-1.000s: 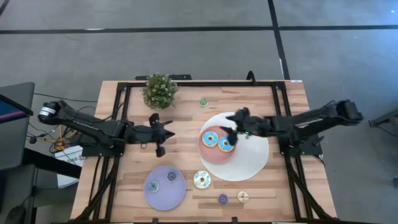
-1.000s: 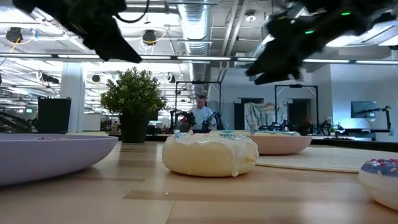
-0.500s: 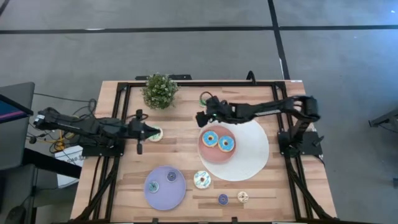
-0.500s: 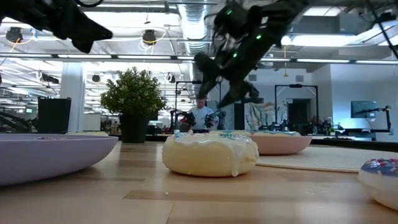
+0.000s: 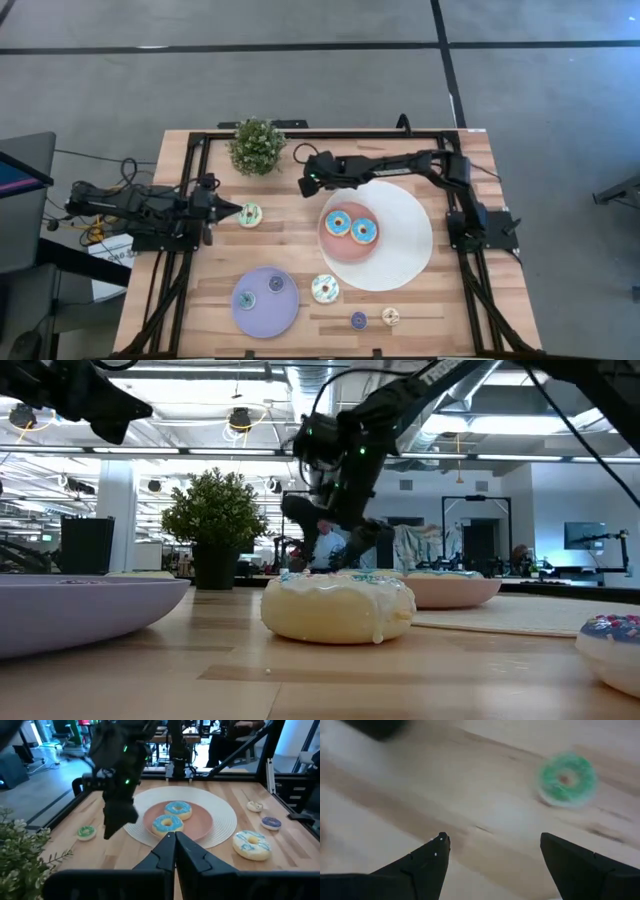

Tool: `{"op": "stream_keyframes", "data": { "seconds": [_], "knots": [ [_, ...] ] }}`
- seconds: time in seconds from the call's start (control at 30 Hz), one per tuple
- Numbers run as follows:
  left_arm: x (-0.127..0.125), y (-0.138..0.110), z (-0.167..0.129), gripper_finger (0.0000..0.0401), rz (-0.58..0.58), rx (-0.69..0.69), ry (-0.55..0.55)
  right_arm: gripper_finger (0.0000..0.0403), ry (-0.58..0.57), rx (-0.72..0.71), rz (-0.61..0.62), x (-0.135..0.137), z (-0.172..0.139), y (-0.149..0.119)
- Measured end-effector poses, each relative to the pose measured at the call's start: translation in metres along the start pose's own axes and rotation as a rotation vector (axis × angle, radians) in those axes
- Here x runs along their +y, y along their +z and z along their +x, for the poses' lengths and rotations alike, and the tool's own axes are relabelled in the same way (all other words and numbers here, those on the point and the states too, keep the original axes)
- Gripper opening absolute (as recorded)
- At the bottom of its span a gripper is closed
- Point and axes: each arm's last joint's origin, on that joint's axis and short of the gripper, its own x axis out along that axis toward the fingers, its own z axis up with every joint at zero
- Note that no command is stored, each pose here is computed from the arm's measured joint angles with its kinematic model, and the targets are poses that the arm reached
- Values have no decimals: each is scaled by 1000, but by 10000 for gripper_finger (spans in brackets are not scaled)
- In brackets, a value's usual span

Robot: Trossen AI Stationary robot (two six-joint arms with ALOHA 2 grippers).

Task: Pick & Place donuts
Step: Put the small green donut on the purple plate

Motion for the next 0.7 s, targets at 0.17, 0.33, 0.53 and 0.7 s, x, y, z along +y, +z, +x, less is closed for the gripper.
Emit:
{"op": "stream_keyframes", "data": {
  "seconds": [0.17, 0.33, 0.53, 0.7],
  "knots": [
    [0, -2, -2, 0, 1, 16, -22, 302, -79, 47, 94, -11, 14, 8],
    [0, -5, -2, 0, -13, 45, -23, 302, -64, 66, 151, -22, 21, 19],
    [0, -6, -2, 0, -11, 52, -23, 302, -74, 59, 198, -36, 26, 32],
    [0, -6, -2, 0, -4, 52, -22, 302, -31, 74, 177, -38, 38, 34]
  ]
}}
